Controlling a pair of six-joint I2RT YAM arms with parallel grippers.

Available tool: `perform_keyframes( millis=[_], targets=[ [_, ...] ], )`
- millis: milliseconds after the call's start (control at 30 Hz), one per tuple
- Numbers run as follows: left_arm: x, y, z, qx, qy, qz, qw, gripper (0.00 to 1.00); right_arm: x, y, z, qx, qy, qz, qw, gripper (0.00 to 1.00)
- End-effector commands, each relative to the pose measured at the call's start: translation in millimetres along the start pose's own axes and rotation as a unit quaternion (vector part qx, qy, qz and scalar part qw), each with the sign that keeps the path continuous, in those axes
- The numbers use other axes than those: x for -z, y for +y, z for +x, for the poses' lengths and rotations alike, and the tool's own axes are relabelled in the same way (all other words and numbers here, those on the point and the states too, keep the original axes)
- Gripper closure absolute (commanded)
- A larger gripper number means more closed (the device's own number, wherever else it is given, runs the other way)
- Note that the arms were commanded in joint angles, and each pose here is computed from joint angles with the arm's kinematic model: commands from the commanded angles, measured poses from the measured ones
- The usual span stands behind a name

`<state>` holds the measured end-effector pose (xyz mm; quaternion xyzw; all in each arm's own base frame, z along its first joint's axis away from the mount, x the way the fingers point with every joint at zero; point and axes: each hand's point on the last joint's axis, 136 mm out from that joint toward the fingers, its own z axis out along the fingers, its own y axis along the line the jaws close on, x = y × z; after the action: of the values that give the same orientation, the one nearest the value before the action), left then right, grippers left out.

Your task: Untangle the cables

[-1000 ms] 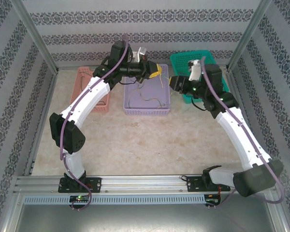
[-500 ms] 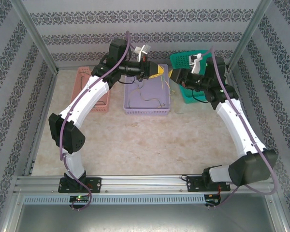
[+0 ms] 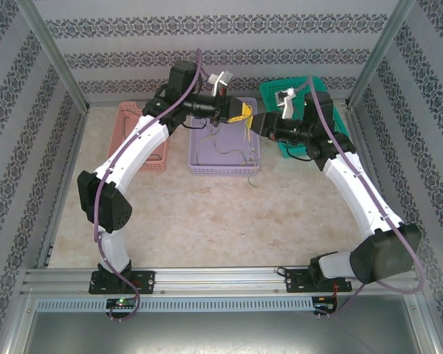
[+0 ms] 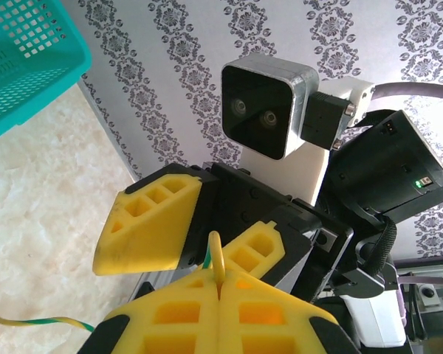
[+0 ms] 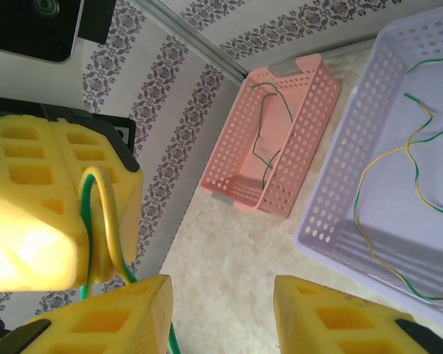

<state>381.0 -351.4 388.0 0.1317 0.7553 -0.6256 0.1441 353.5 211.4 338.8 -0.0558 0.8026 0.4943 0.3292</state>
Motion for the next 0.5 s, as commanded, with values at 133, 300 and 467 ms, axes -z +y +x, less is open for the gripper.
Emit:
perform_keyframes(
  millis=[133, 300, 467],
  targets=[
    [8, -7, -15, -0.032, -0.016, -0.005, 0.999, 1.0, 1, 9, 18, 0.048, 0.006, -0.003, 0.999, 0.56],
    [8, -5, -16, -0.027, -0.017, -0.006, 0.999, 1.0, -5, 7, 28, 0.052, 0.018, -0.003, 0.998, 0.54],
    [9, 1, -14, -0.026, -0.012, -0.018, 0.999, 1.0, -6, 10, 29, 0.056, 0.011, 0.003, 0.998, 0.54]
  ],
)
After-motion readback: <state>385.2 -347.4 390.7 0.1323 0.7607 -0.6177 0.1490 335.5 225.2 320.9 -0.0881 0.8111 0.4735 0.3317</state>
